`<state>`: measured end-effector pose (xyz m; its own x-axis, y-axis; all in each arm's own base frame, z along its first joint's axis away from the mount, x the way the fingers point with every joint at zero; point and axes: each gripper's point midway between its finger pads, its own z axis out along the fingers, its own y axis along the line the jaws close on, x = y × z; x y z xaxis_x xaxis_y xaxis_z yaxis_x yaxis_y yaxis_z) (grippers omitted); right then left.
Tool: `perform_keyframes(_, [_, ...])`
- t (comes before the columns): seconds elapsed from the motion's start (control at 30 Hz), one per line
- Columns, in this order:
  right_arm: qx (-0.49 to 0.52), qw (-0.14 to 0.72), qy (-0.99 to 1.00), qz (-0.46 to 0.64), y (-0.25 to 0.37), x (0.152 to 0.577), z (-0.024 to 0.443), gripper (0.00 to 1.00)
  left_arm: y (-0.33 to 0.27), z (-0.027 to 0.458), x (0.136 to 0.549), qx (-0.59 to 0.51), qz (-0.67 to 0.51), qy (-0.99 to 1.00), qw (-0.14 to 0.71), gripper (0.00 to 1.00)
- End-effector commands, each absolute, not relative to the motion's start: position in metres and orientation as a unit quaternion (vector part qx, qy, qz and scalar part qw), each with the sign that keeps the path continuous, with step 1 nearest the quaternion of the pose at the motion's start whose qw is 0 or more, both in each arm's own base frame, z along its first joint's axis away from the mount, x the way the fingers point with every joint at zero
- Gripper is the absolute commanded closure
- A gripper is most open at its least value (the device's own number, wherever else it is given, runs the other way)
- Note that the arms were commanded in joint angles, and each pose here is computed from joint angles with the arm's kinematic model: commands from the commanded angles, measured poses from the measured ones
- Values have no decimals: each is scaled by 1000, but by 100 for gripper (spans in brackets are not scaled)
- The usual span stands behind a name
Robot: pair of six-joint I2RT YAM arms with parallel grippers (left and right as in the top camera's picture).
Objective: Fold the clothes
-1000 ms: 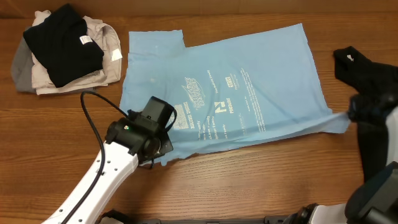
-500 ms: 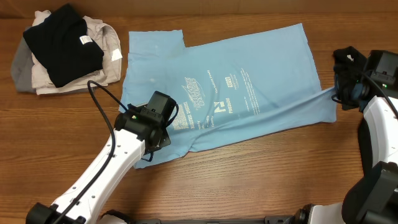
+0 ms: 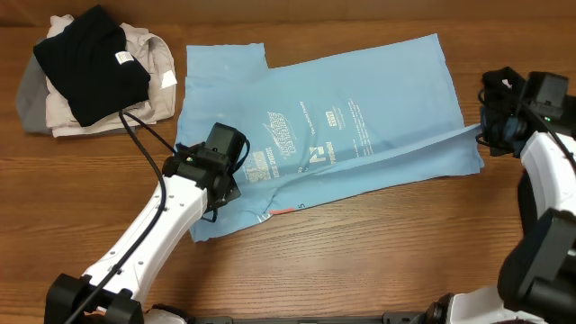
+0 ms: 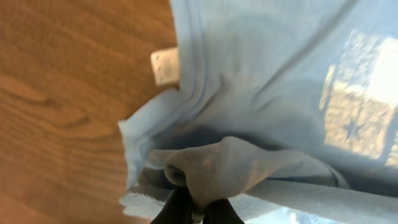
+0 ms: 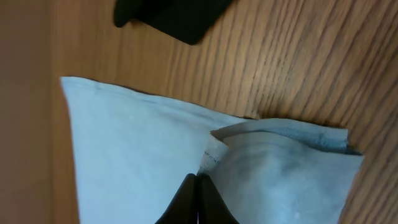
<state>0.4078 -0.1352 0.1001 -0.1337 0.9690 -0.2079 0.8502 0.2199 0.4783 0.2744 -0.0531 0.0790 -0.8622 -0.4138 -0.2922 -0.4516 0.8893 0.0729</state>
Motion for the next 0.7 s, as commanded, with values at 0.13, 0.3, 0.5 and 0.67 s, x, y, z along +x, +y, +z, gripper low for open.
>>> perform_keyframes(0.13, [604,272,738,128,-140,426,110,96,-52,87,301,-214,64,958,181,93])
perform_keyframes(0.3, [587,283,746,136,-126,438,111,96,-55,89,308,-216,56,955,194,93])
perform_keyframes(0.5, [574,287,757,123,-113,449,99,96,-50,91,310,-217,67,952,204,91])
perform_keyframes(0.67, [573,291,758,108,-114,450,95,96,-42,94,313,-215,89,948,218,90])
